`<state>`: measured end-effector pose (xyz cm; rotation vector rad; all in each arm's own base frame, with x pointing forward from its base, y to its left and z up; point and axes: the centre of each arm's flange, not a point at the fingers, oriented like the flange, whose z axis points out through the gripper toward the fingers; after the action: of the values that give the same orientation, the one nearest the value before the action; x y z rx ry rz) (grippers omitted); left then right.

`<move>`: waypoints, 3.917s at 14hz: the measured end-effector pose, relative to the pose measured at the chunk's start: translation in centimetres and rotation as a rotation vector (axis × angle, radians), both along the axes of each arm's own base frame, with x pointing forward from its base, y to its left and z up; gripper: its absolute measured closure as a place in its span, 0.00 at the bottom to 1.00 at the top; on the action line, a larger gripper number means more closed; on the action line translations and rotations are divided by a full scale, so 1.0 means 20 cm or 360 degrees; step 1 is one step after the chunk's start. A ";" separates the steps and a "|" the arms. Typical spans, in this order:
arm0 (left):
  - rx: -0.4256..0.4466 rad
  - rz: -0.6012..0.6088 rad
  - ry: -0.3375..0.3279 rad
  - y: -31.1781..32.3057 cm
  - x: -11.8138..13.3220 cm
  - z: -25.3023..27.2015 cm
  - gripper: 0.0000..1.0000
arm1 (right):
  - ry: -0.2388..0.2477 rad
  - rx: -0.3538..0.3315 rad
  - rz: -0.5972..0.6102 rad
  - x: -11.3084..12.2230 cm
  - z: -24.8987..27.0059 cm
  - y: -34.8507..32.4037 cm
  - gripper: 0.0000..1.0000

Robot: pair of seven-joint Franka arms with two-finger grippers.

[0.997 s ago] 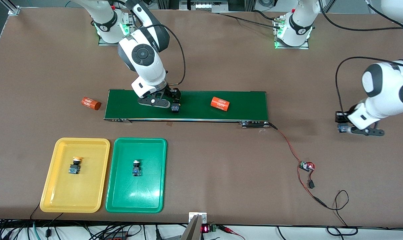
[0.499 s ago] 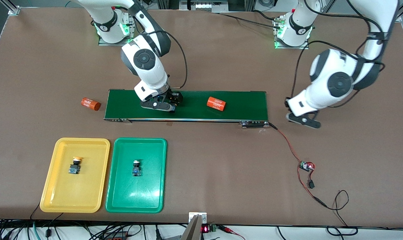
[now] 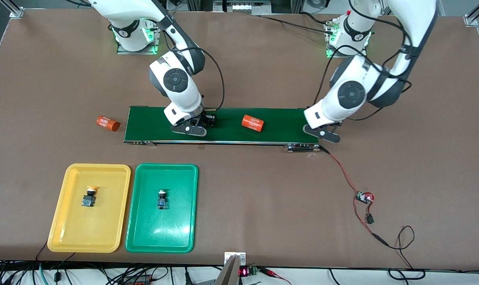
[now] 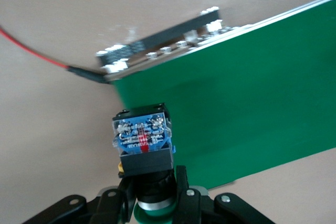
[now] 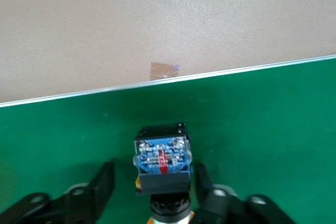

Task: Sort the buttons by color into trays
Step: 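Carry the button toward the yellow tray while the left gripper sets its button down, then lower the orange-cap button into the yellow tray and open the right gripper, then move the right gripper back to the belt beside the orange cylinder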

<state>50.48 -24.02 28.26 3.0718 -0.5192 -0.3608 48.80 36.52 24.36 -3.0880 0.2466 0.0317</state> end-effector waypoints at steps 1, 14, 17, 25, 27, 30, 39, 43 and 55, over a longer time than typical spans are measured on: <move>0.0003 -0.0003 0.0011 -0.07 -0.03 -0.03 0.67 | -0.0001 -0.0003 -0.0005 0.01 0.00 -0.01 0.46; -0.0066 -0.0004 -0.0055 -0.22 -0.06 -0.11 0.52 | -0.0206 -0.0114 0.0255 0.93 0.63 -1.13 0.60; -0.0078 0.0005 -0.0077 -0.22 -0.03 -0.09 0.27 | -0.0183 -0.0127 0.0347 1.09 0.46 -1.46 0.60; -0.0047 0.0444 -0.0430 0.46 0.56 0.32 0.00 | -0.0228 -0.0117 0.0382 1.28 -0.02 -1.59 0.60; -0.0042 0.0537 -0.0513 0.63 0.66 0.45 0.00 | -0.0237 -0.0126 0.0367 1.28 -0.07 -1.66 0.60; -0.0012 0.0640 -0.0538 0.82 0.76 0.71 0.00 | -0.0236 -0.0128 0.0356 1.29 -0.08 -1.70 0.57; 0.0050 0.0835 -0.0511 1.24 0.75 1.29 0.00 | -0.0146 -0.0086 0.0354 1.24 0.08 -1.49 0.00; 0.0062 0.0833 -0.0493 1.23 0.70 1.37 0.00 | -0.0101 -0.0043 0.0281 1.01 0.48 -1.19 0.00; -0.0048 0.0723 -0.0391 1.36 0.59 1.59 0.00 | 0.0034 -0.0064 0.0045 0.11 0.65 -0.29 0.00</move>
<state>62.20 3.21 60.12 3.0903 0.1794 0.0335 50.92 30.75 37.29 -3.1323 0.2070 0.0613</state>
